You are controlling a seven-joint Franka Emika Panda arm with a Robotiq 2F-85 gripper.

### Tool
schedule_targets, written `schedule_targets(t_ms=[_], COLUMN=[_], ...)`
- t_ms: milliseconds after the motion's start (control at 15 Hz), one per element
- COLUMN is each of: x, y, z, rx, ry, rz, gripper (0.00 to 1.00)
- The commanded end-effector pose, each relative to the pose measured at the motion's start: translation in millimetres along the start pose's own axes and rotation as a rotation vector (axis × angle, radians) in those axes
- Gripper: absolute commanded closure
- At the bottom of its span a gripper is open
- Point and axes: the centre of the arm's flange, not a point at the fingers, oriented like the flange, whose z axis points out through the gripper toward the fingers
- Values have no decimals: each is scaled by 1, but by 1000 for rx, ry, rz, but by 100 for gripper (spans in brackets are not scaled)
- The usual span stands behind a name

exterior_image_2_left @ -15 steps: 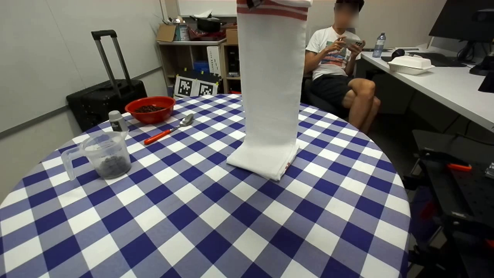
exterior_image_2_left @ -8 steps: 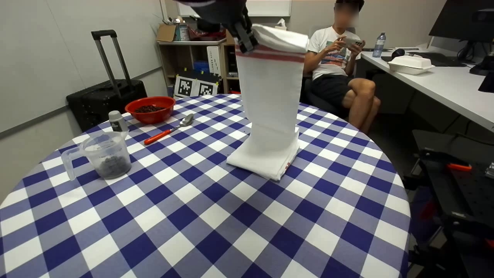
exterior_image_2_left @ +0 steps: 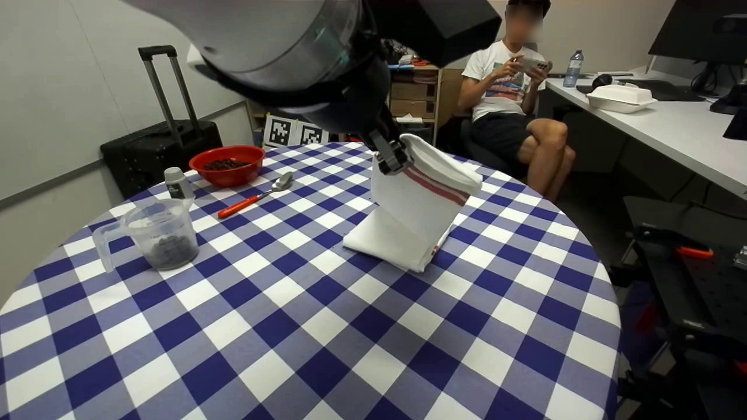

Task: Fold the towel

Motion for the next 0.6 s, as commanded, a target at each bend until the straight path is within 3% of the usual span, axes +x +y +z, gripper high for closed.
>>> schedule_targets(t_ms=[0, 200, 533], x=[14, 19, 24], y=[-10, -17, -2], z=[-20, -32, -20], rx=[94, 117, 26], ry=[24, 42, 38], rz=[-23, -21, -6], gripper=[96, 96, 96])
